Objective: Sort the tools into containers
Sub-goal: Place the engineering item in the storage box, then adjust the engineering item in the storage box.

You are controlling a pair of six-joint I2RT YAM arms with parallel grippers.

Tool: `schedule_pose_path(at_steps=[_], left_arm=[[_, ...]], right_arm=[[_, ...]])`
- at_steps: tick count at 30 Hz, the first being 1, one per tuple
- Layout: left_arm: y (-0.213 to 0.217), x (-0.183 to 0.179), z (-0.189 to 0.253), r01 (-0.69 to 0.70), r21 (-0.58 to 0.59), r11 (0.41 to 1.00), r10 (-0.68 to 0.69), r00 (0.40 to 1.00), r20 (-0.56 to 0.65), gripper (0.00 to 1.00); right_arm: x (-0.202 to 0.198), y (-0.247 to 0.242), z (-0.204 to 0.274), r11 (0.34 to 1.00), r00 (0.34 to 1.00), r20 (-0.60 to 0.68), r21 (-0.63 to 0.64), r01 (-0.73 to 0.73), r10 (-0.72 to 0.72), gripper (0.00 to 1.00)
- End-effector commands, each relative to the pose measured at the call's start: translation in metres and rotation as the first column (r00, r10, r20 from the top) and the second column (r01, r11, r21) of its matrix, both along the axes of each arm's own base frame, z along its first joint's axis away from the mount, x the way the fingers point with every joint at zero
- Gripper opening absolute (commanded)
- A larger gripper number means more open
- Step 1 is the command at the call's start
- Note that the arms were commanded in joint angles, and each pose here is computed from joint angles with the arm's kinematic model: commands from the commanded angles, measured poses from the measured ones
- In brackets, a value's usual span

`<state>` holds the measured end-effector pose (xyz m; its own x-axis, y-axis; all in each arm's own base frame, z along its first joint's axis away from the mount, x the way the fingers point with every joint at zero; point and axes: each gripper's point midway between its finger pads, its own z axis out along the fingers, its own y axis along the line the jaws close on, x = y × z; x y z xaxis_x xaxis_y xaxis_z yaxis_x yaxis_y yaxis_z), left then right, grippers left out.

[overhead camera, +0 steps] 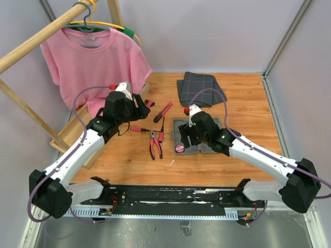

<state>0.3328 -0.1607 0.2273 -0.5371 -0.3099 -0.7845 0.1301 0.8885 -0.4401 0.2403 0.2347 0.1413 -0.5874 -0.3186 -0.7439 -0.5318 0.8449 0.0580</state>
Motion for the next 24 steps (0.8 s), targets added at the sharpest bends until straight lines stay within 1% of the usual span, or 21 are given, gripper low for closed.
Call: schedule_pose_path(at_steps=[1, 4, 8, 11, 15, 19, 24], left_arm=[[-0.029, -0.003, -0.006, 0.019, 0.001, 1.000, -0.019, 1.000, 0.001, 0.65], [-0.049, -0.010, -0.017, 0.044, 0.018, 0.999, -0.044, 0.999, -0.023, 0.64], [-0.069, -0.018, -0.026, 0.055, 0.035, 0.998, -0.054, 0.998, -0.032, 0.63], [-0.089, -0.027, -0.033, 0.087, 0.021, 0.996, -0.086, 0.995, -0.040, 0.61], [-0.123, -0.042, -0.051, 0.149, 0.015, 0.989, -0.147, 0.986, -0.080, 0.56], [-0.154, -0.055, -0.070, 0.194, 0.002, 0.981, -0.193, 0.975, -0.113, 0.52], [-0.185, -0.068, -0.087, 0.232, -0.008, 0.973, -0.231, 0.962, -0.146, 0.48]], right_arm=[[0.004, -0.014, -0.003, 0.999, 0.999, -0.034, 0.004, 0.035, -0.035, 0.73], [0.006, -0.019, -0.003, 0.996, 0.995, -0.068, 0.054, 0.077, -0.073, 0.72], [0.012, -0.027, -0.001, 0.981, 0.988, -0.066, 0.125, 0.147, -0.140, 0.70], [0.018, -0.034, -0.002, 0.963, 0.978, -0.091, 0.179, 0.201, -0.187, 0.69], [0.024, -0.043, -0.002, 0.927, 0.959, -0.125, 0.251, 0.279, -0.255, 0.68], [0.027, -0.050, -0.006, 0.904, 0.946, -0.134, 0.280, 0.323, -0.297, 0.66], [0.026, -0.052, -0.018, 0.903, 0.940, -0.165, 0.271, 0.333, -0.297, 0.63]])
